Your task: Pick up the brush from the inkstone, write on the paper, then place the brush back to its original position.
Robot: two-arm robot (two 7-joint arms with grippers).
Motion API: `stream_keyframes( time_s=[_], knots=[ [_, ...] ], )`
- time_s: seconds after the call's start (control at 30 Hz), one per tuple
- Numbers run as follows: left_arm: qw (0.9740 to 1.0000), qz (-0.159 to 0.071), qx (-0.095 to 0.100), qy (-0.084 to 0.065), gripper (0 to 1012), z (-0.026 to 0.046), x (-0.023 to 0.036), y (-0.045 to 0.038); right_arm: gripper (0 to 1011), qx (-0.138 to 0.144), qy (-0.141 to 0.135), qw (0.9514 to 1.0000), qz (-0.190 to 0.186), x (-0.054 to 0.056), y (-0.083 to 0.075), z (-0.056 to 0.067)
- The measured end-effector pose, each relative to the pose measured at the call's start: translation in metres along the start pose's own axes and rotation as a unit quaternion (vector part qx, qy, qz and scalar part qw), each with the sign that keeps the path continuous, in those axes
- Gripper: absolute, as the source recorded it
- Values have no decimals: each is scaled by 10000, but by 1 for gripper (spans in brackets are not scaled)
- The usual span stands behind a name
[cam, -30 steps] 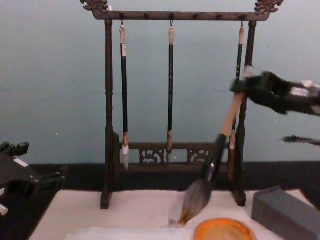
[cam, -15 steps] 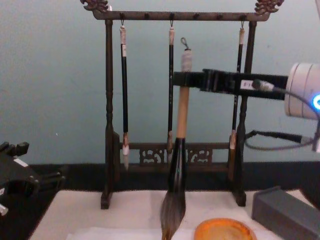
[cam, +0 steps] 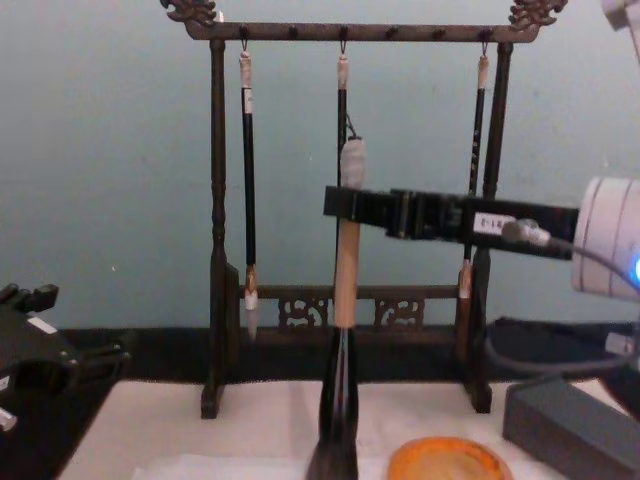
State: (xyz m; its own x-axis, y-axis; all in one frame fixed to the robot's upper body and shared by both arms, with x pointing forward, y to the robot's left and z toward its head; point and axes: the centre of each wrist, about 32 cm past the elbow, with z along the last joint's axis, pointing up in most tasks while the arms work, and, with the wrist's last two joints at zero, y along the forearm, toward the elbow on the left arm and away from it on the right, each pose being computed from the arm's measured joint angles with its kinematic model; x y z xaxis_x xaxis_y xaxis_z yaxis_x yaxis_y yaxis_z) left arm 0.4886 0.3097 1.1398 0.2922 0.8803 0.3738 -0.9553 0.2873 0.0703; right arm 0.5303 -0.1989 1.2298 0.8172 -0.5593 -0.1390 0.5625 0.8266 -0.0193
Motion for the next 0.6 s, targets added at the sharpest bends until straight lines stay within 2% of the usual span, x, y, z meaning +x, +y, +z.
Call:
stream_keyframes(
  time_s=[0.27, 0.6],
  knots=[
    [10000, 0, 0, 0, 1010, 0, 0, 0, 160, -14, -105, 9999, -8, -36, 5, -74],
    [10000, 0, 0, 0, 1010, 0, 0, 0, 160, -118, -226, 9997, -3, -60, 30, -107]
  ],
)
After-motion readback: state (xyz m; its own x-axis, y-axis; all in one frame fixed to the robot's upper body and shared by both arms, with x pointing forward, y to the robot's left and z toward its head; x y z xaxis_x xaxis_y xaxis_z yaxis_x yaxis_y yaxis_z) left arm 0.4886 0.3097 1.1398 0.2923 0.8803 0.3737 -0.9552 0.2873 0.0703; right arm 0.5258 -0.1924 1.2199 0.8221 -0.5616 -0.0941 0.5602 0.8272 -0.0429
